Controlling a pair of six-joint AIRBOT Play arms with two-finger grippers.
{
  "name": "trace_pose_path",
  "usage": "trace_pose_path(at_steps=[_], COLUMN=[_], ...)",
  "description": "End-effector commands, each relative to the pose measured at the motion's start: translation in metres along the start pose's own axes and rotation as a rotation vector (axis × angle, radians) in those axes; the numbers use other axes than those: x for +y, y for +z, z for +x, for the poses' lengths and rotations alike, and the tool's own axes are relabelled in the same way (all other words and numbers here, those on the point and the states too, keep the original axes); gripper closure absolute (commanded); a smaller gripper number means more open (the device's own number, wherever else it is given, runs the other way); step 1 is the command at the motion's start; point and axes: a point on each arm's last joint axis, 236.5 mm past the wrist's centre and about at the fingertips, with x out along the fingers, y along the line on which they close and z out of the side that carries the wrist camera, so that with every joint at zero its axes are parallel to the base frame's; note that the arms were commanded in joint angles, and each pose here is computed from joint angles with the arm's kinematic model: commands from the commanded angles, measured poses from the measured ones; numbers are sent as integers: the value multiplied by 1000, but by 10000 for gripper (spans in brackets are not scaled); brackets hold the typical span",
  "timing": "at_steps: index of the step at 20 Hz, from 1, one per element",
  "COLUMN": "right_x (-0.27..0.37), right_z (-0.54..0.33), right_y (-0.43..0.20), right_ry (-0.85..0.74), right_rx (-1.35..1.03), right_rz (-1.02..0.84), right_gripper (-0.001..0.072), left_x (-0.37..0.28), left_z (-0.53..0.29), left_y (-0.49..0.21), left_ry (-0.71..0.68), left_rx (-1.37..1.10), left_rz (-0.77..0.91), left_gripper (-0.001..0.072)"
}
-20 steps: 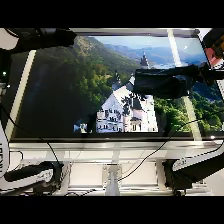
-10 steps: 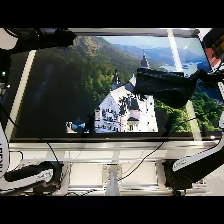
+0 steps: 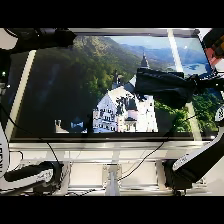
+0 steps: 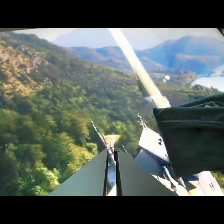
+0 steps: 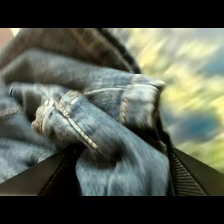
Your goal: Fold the clothes and pants, and hang the long-sleeved shirts on hangers.
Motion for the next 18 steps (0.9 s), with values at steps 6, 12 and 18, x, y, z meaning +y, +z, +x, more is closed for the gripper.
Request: trace_pose_path(at_steps=[6, 12, 18], right_x=[115, 109, 100], right_z=[-13, -47, -54], right_y=[-63, -10, 28], right_ry=[483, 93, -21], right_rx=[241, -37, -200], right_rz=[-202, -317, -335], right_gripper=[684, 684, 7], left_x=[-4, -4, -4], left_z=[-1, -1, -1], left_y=[2, 2, 2], left_ry=[-19, -19, -19], left_rx=[-8, -8, -8], left_rz=[-15, -15, -15], left_gripper=[616, 616, 616])
